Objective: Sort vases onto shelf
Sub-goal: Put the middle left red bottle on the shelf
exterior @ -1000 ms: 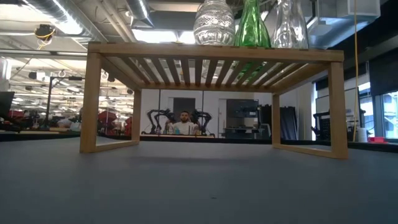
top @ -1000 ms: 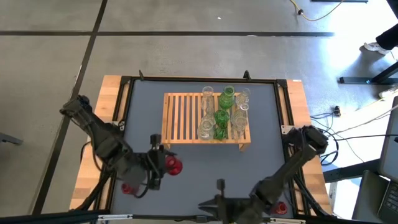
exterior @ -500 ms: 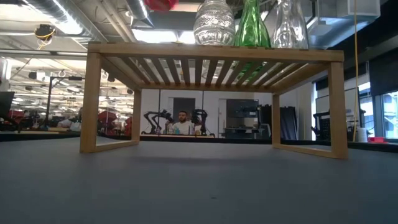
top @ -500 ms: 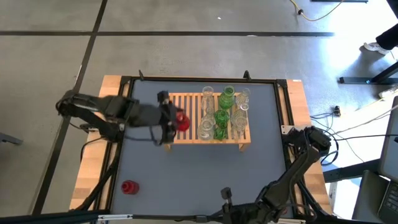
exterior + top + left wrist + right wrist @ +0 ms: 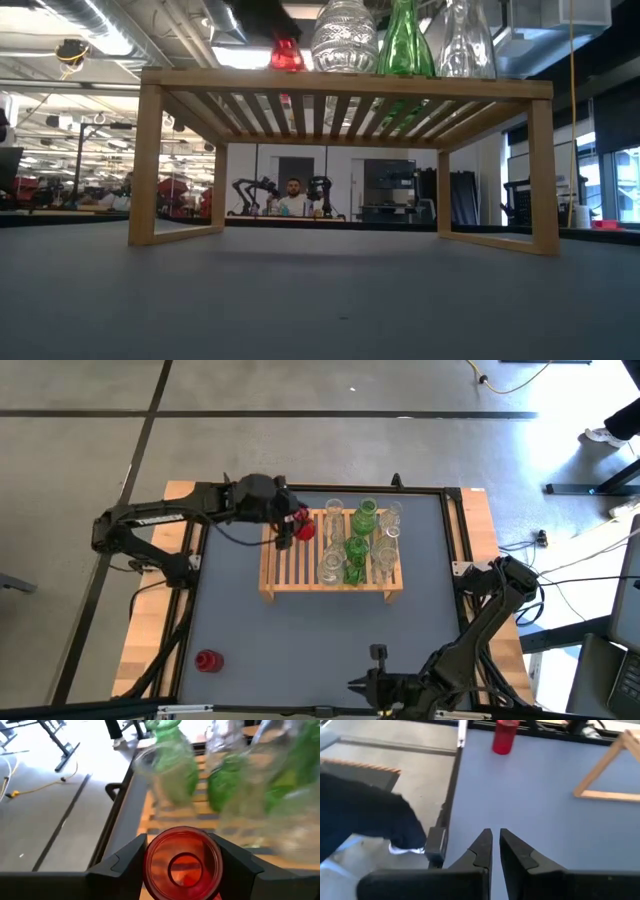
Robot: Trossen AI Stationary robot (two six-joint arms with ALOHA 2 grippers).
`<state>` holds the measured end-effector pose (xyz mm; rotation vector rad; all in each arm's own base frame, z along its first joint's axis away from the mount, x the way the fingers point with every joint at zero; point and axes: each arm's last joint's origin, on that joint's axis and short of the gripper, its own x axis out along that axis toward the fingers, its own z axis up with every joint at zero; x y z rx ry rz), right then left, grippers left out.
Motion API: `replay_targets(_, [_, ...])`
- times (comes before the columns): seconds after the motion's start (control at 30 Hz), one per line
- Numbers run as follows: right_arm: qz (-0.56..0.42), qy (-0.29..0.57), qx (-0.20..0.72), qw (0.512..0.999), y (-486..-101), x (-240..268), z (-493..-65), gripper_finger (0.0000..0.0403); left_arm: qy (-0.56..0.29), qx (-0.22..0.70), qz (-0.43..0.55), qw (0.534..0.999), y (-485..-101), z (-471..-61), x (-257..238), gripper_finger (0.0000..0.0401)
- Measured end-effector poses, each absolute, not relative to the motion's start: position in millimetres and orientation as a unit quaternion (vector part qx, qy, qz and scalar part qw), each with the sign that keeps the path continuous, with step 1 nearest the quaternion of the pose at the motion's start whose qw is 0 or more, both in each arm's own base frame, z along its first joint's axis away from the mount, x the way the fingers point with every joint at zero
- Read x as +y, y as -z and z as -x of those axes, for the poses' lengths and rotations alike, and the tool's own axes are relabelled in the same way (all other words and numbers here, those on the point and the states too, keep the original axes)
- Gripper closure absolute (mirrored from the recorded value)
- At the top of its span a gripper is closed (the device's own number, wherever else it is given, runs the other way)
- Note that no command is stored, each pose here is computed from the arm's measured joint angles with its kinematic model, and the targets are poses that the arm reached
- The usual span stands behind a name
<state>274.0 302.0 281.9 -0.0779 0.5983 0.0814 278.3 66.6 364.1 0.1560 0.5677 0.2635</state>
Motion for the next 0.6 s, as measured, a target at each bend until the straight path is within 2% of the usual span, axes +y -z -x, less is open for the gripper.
replay_targets(0.2, [0.012,-0.008,0.284,0.959,-282,302,-272,0.0377,-0.111,0.249,-0.05,0.961,-345,-277,96,0.0213])
replay_targets(0.6, [0.018,-0.003,0.287,0.958,-281,301,-272,0.0377,-0.111,0.257,-0.043,0.959,-323,-284,103,0.0212])
